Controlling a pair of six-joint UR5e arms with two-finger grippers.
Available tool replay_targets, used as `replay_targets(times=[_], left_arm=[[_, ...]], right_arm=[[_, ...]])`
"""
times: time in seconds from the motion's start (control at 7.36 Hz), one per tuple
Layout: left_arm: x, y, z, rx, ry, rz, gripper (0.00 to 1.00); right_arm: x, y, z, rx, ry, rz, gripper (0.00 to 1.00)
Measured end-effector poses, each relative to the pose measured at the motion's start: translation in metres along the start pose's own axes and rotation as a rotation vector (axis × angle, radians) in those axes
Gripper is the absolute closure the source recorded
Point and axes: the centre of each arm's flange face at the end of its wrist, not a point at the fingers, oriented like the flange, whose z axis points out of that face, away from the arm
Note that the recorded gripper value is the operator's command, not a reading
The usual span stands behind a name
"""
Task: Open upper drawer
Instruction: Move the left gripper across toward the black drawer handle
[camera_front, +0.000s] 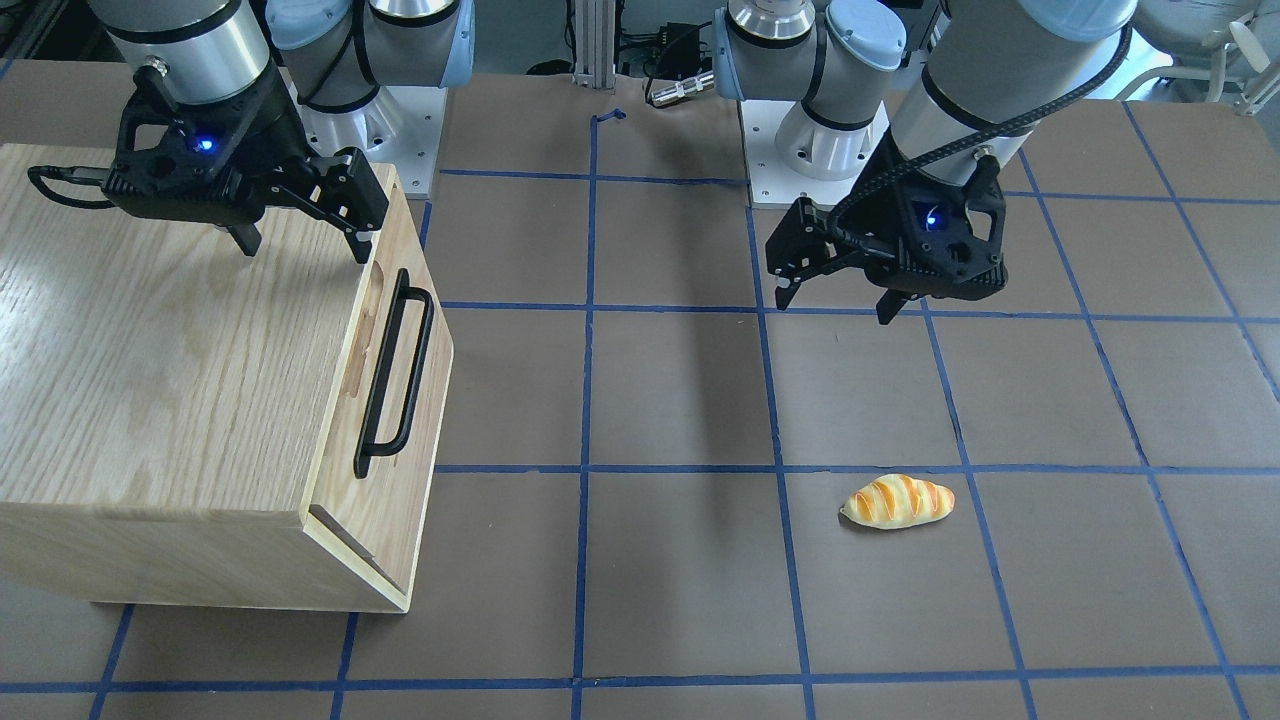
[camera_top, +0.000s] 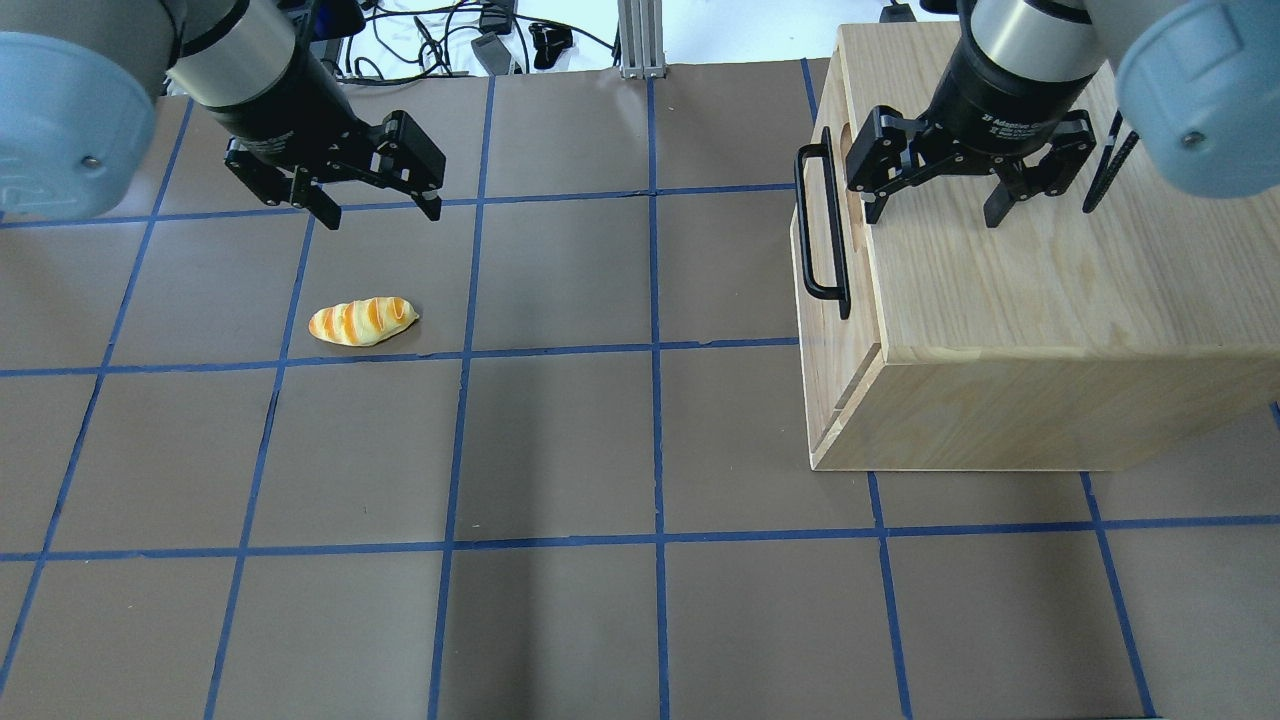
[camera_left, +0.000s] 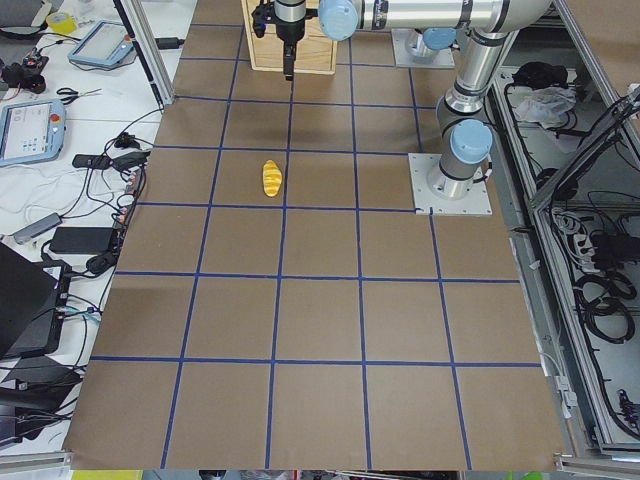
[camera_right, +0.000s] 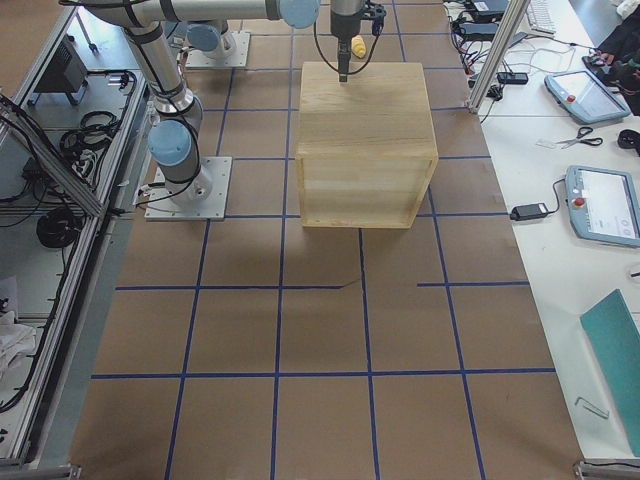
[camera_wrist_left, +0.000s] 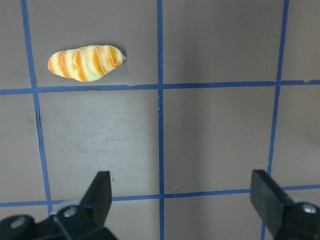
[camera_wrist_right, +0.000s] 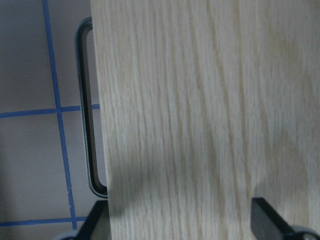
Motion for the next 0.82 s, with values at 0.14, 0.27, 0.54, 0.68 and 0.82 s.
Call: replay_targets(times=[0.14, 0.27, 0.54, 0.68, 0.82], left_arm=[[0.018, -0.007, 0.007, 0.032, 0.039, 0.020, 0.00], [0.039, -0.014, 0.015, 0.060, 0.096, 0.024, 0.00], [0.084, -0.019, 0.034, 0.090, 0.161, 0.032, 0.00], [0.108, -0.018, 0.042, 0.100, 0.177, 0.031, 0.00], [0.130, -0.015, 0.053, 0.099, 0.189, 0.016, 0.00]], right_arm=[[0.000, 0.000, 0.000, 0.000, 0.000, 0.000, 0.00], [0.000, 0.000, 0.000, 0.000, 0.000, 0.000, 0.00], [0.000, 0.000, 0.000, 0.000, 0.001, 0.000, 0.00], [0.000, 0.000, 0.000, 0.000, 0.000, 0.000, 0.00], [0.000, 0.000, 0.000, 0.000, 0.000, 0.000, 0.00]])
